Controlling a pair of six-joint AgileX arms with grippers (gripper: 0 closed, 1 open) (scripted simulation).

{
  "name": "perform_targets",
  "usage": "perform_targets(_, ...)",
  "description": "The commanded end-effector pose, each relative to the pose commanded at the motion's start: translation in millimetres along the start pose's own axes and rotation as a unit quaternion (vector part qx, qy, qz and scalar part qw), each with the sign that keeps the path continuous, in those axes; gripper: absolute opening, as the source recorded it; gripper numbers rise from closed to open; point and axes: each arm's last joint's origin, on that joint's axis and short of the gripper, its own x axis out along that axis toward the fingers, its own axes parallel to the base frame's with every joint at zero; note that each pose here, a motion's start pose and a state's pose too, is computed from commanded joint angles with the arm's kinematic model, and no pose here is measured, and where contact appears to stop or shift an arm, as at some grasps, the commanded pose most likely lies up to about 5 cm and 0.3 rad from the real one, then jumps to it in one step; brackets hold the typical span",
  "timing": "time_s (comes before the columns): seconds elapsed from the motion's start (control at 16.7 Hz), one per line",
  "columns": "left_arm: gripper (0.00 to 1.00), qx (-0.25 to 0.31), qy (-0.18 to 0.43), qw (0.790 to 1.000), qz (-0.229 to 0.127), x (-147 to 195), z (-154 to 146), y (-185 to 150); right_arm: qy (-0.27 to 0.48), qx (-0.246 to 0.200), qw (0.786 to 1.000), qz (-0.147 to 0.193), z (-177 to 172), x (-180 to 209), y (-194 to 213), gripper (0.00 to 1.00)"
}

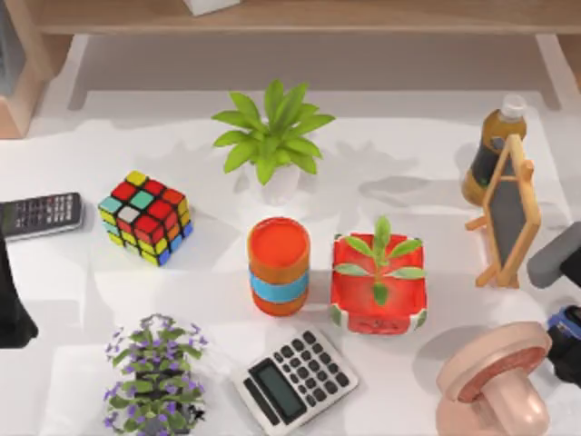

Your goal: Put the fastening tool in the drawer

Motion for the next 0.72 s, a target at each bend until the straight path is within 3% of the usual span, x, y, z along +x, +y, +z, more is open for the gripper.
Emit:
perform_targets(0.06, 1.0, 0.0, 0.0, 1.0, 0.0, 0.0, 0.0, 0.0, 0.0, 0.0, 1.0, 0.0, 0.0, 0.0, 0.0, 1.0)
perform_targets(0.72, 1.0, 0.0, 0.0, 1.0, 0.0, 0.0, 0.0, 0.0, 0.0, 0.0, 1.0, 0.0, 0.0, 0.0, 0.0, 0.17)
